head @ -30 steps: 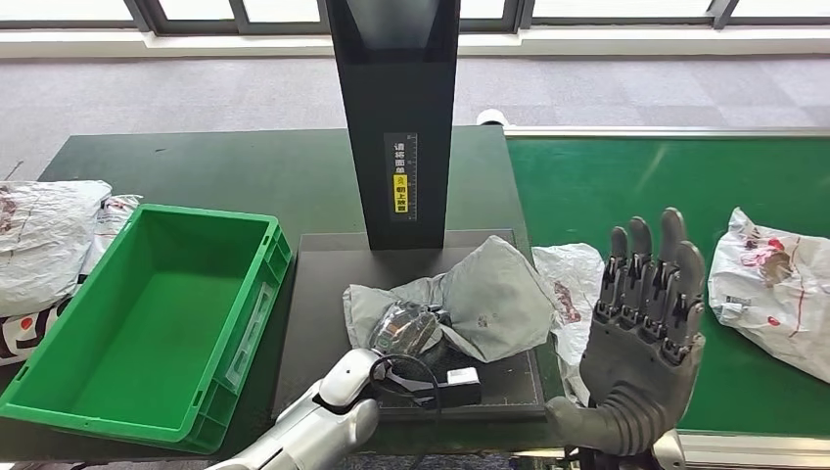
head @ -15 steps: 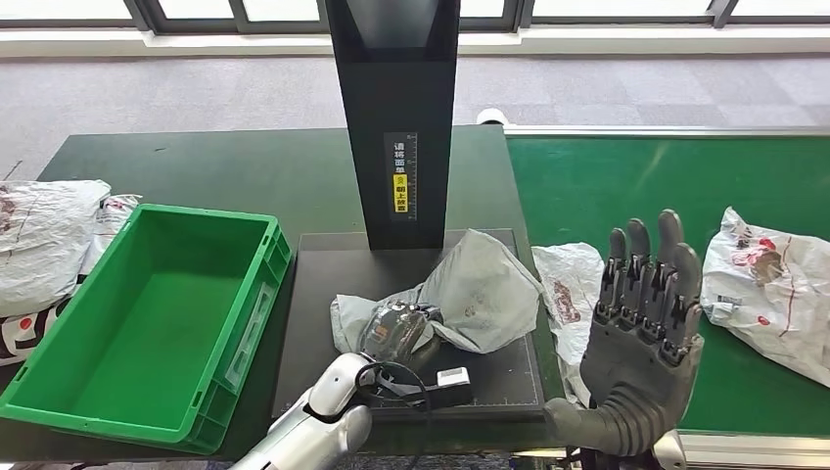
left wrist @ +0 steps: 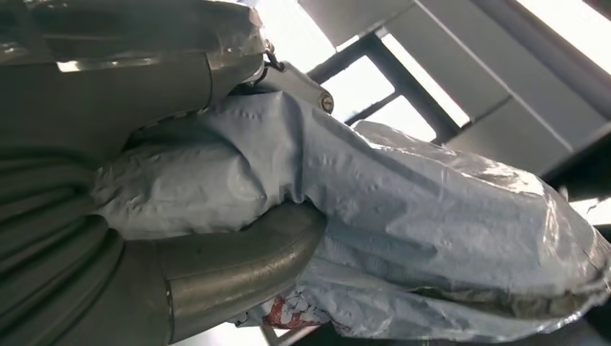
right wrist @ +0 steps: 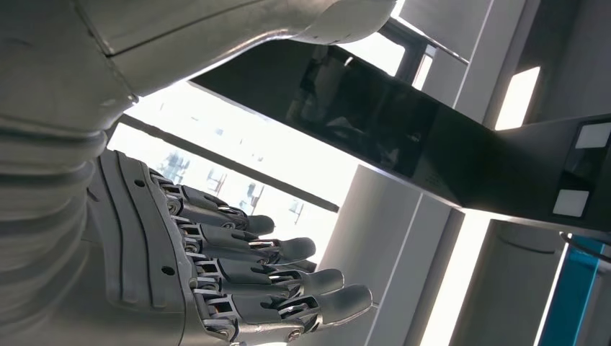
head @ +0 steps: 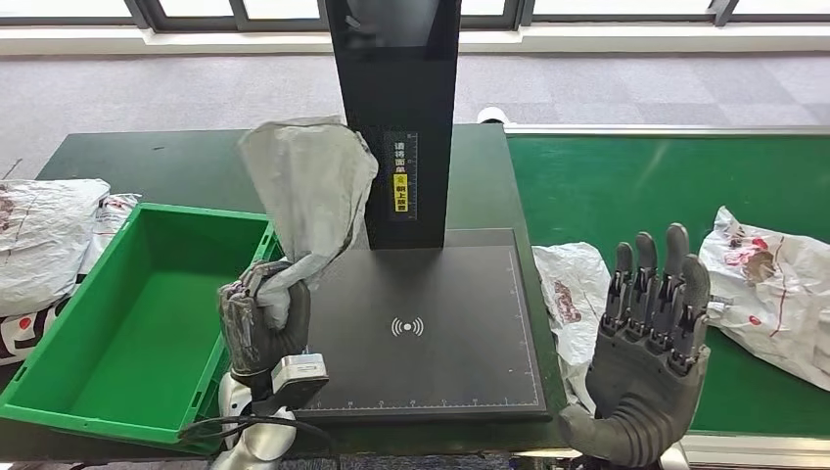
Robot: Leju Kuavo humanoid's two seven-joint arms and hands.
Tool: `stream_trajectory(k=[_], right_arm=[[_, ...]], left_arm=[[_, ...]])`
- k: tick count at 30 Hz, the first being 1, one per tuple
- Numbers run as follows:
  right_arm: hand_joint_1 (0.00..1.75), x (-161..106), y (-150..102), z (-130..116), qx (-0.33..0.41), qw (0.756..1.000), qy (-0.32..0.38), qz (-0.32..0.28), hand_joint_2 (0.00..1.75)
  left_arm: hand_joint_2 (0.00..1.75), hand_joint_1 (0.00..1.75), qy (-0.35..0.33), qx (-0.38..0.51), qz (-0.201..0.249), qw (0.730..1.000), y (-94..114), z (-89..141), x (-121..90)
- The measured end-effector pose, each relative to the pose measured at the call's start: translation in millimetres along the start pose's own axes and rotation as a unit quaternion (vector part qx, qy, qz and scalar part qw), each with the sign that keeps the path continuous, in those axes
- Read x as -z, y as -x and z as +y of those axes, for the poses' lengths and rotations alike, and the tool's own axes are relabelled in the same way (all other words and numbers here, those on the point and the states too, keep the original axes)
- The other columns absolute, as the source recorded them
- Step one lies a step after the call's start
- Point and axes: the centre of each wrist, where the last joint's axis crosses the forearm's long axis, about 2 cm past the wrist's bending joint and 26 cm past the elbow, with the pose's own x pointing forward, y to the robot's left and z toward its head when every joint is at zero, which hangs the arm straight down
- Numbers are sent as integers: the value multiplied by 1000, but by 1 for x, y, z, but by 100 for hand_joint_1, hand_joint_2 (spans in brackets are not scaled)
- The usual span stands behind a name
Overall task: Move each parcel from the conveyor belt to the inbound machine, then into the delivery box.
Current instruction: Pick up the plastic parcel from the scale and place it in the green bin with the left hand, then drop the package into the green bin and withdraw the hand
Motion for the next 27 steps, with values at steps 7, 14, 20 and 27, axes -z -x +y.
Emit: stream_trajectory(k=[7, 14, 20, 27], right_arm=[[0, -1, 0, -1, -2, 1000, -2, 1, 175], [0, -2, 0, -1, -2, 1000, -1, 2, 175], [0, -1, 0, -2, 2, 1000, -4, 2, 175], [0, -2, 0, -3, -2, 1000, -25, 0, 175]], left_arm=[[175, 175, -34, 15, 1, 999, 1, 20, 2], [175, 175, -52, 11, -7, 999, 1, 25, 3], [175, 175, -145, -34, 23, 989, 4, 48, 2], [175, 175, -193, 50, 56, 978, 24, 90, 4]])
